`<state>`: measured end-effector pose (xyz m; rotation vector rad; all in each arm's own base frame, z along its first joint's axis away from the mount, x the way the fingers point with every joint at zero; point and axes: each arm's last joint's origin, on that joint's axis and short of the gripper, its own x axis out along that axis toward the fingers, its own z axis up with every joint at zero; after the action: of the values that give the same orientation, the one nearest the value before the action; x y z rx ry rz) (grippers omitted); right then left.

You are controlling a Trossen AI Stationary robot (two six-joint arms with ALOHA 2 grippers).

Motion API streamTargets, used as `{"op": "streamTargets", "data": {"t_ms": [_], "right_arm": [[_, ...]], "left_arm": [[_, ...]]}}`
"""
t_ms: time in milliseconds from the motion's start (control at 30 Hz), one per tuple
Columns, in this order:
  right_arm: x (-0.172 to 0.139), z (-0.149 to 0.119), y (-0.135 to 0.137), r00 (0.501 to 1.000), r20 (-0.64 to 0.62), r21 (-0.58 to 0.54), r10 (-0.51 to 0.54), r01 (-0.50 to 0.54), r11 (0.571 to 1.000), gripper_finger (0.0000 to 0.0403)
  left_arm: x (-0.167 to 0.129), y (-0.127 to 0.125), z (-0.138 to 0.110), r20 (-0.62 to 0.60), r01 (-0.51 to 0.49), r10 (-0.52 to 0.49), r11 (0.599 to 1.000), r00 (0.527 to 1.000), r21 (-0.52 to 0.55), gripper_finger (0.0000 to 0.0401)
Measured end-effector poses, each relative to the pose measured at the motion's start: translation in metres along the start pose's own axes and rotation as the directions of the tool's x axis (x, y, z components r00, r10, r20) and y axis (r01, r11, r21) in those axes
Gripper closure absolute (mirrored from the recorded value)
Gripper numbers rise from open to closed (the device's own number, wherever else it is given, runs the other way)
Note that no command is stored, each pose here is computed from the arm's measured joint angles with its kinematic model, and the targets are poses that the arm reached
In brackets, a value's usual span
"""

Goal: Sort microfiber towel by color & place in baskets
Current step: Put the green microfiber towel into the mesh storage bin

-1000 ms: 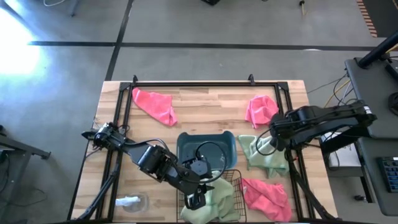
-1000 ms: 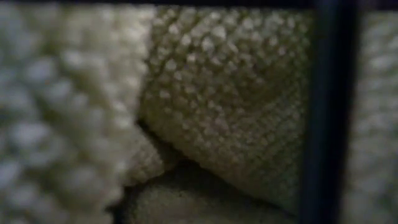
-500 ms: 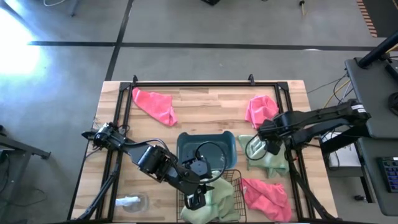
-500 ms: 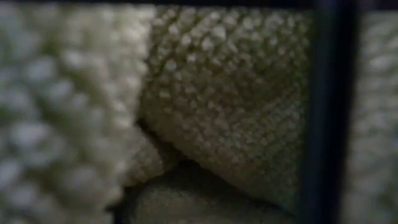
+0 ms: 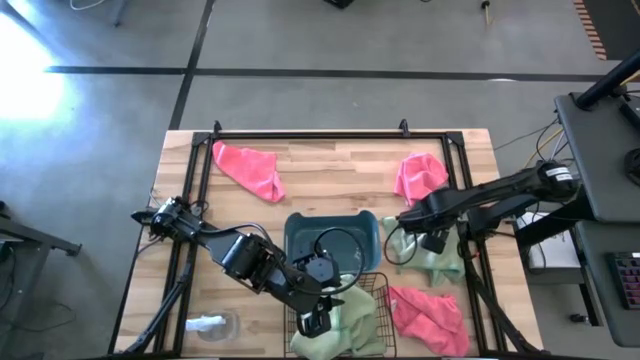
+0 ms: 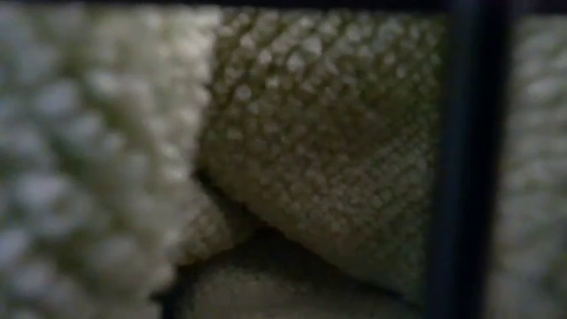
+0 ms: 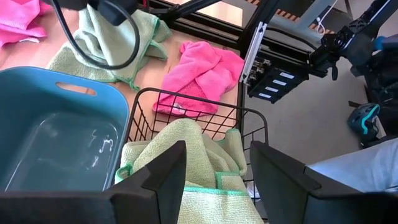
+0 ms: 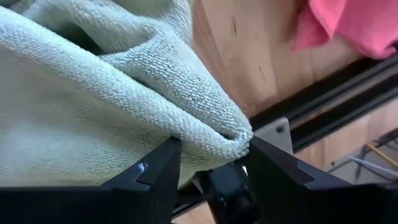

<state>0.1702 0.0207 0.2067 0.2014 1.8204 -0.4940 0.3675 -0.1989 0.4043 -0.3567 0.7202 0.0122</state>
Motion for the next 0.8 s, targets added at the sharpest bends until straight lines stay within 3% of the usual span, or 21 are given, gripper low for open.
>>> {"op": "streamTargets", "data": {"t_ms": [400, 800], "right_arm": [[0.005, 0.014, 0.011, 0.997, 0.042, -0.035, 0.058, -0.057, 0.998, 0.0248], [0.005, 0.016, 0.012, 0.994, 0.049, -0.050, 0.095, -0.092, 0.994, 0.0334]], "left_arm": [[0.000, 0.000, 0.000, -0.001, 0.000, 0.000, 1.000, 1.000, 0.000, 0.0239], [0.000, 0.000, 0.000, 0.000, 0.001, -0.001, 1.000, 1.000, 0.000, 0.0239]]}}
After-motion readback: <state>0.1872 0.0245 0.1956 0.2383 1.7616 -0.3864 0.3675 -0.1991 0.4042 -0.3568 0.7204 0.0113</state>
